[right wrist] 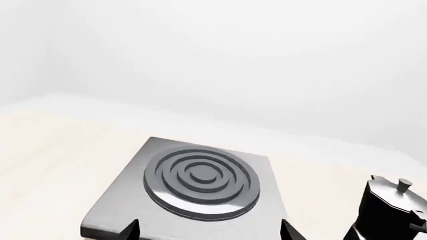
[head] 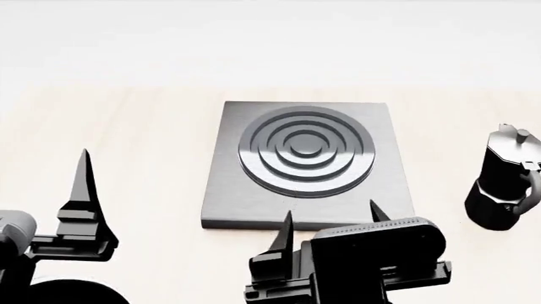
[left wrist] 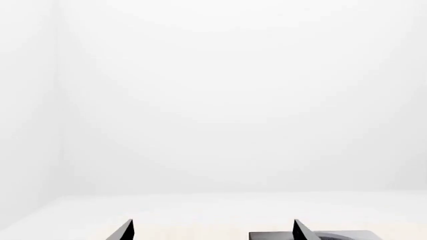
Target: Turn on the stove.
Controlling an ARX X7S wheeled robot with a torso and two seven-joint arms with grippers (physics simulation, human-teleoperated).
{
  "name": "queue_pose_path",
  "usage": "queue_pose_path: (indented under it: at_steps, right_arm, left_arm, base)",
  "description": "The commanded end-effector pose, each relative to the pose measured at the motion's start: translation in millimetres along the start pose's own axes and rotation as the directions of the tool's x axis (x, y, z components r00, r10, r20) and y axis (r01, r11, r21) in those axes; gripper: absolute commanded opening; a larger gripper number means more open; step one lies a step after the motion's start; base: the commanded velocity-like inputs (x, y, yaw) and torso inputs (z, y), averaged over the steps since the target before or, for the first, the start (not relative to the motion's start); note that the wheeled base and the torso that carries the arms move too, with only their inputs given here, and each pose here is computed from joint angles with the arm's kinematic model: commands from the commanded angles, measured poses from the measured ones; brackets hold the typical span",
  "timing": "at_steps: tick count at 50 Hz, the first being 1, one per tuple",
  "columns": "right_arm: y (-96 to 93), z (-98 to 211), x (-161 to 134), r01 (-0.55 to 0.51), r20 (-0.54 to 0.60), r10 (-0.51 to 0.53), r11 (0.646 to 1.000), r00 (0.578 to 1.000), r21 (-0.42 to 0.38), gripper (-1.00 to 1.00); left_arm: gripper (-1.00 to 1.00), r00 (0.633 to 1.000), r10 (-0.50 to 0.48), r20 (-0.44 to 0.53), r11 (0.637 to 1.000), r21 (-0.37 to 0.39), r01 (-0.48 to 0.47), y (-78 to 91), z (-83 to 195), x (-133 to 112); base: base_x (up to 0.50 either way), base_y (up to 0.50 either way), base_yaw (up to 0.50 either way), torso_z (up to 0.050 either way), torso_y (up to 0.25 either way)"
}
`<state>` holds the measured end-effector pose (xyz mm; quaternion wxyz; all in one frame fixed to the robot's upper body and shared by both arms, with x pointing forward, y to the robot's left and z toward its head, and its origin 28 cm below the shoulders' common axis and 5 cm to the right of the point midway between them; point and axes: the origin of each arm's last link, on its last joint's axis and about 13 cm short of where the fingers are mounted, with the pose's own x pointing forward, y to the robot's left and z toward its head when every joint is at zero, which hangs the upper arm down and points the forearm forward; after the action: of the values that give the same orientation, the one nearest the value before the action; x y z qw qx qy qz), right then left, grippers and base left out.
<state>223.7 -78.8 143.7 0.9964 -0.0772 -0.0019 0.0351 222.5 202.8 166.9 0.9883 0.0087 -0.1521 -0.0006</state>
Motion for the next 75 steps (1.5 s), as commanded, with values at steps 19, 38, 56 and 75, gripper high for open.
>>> queue_pose_path:
  at_steps: [19, 38, 56, 75]
  right_arm:
    - [6.2, -12, 9, 0.018, -0.213, -0.003, 0.997, 0.977, 0.072, 1.0]
    - [10.7, -19, 14, 0.0, -0.281, 0.022, 0.997, 0.96, 0.075, 1.0]
    - [12.7, -29, 19, 0.013, -0.355, 0.014, 0.997, 0.935, 0.074, 1.0]
    - [15.7, -39, 22, 0.019, -0.391, 0.02, 0.995, 0.92, 0.096, 1.0]
  left_arm:
    - [1.0, 1.0, -0.005, -0.007, 1.0, 0.008, 0.005, -0.4, -2, 0]
    - [1.0, 1.0, -0.006, -0.007, 1.0, 0.007, 0.006, -0.8, -3, 0]
    - [1.0, 1.0, -0.009, -0.011, 1.0, 0.003, 0.009, -1.7, -4, 1]
    - [1.0, 1.0, -0.011, -0.013, 1.0, 0.001, 0.011, -1.8, -3, 1]
  base:
    - [0.0, 0.0, 0.0, 0.0, 0.0]
    - [0.0, 0.0, 0.0, 0.0, 0.0]
    - [0.0, 0.0, 0.0, 0.0, 0.0]
    - [0.0, 0.0, 0.0, 0.0, 0.0]
